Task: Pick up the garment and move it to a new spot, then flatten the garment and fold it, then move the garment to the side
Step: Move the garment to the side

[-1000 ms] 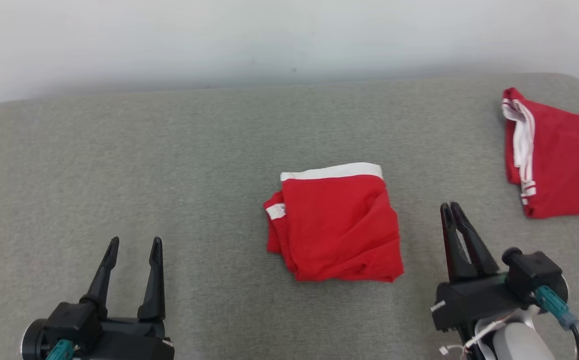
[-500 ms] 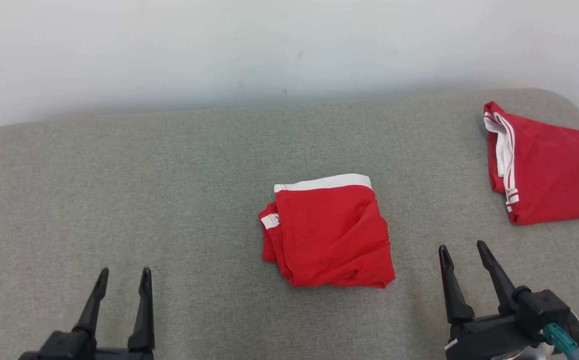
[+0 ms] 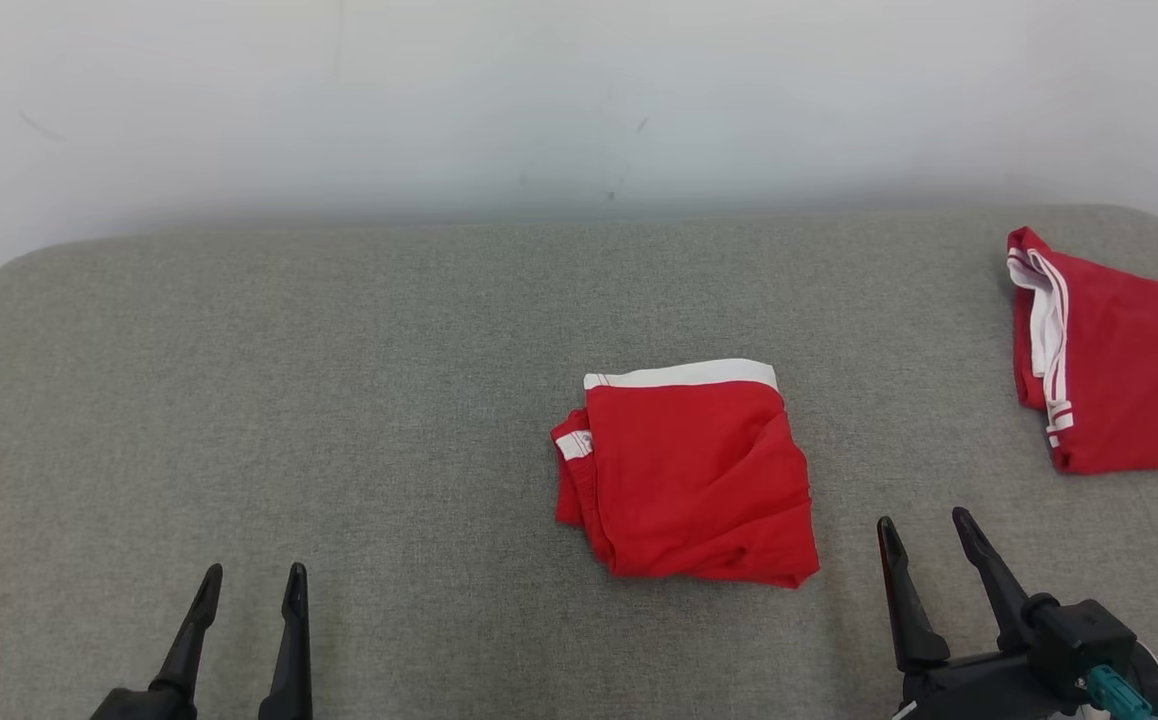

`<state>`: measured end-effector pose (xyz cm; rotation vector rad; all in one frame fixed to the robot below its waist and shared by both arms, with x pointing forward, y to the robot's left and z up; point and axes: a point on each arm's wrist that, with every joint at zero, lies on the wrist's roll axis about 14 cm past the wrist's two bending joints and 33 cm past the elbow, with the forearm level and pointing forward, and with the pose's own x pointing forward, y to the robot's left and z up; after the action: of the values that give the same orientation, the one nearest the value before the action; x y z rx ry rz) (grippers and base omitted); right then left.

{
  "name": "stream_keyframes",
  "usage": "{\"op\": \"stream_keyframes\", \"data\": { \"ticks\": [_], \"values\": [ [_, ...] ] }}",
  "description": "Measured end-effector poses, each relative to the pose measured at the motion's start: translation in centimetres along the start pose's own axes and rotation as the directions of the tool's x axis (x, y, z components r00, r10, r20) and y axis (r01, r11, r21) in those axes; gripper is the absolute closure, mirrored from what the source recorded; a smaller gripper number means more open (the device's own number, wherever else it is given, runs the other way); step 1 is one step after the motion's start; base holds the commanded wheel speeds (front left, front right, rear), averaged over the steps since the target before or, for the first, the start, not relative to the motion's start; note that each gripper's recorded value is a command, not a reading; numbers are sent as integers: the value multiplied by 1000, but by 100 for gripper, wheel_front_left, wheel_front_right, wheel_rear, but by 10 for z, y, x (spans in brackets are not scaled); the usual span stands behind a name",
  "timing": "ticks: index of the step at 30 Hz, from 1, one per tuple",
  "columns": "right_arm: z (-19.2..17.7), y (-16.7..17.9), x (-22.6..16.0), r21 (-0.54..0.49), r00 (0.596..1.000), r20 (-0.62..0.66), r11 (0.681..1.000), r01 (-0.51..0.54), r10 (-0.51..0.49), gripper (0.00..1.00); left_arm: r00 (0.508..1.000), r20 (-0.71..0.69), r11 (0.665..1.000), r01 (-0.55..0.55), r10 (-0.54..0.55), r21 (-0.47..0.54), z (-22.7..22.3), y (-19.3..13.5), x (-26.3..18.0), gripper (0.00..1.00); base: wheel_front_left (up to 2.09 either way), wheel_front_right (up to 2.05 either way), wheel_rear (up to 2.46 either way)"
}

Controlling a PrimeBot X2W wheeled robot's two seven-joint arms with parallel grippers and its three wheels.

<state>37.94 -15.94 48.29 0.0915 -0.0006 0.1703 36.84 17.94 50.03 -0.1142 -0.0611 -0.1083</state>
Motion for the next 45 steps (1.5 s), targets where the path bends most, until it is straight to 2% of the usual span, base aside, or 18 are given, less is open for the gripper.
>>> {"op": "stream_keyframes", "data": {
  "ticks": [17,26,36,45],
  "values": [
    [-6,9,1,8,999,-21,1000,-27,27,0,1000,10,1000,-11,11,-5,3,1,-2,0,0,0,0],
    [-6,17,39,-55,992,-75,993,-103,99,0,1000,7,1000,-16,16,-12,1,0,-3,0,0,0,0],
    [-31,24,88,-83,966,-226,985,-149,127,0,999,9,999,-38,38,-24,2,3,-2,0,0,0,0],
    [-79,22,102,-65,913,-396,988,-141,104,0,998,-10,998,-63,62,-25,-5,11,3,0,0,0,0]
  ]
}}
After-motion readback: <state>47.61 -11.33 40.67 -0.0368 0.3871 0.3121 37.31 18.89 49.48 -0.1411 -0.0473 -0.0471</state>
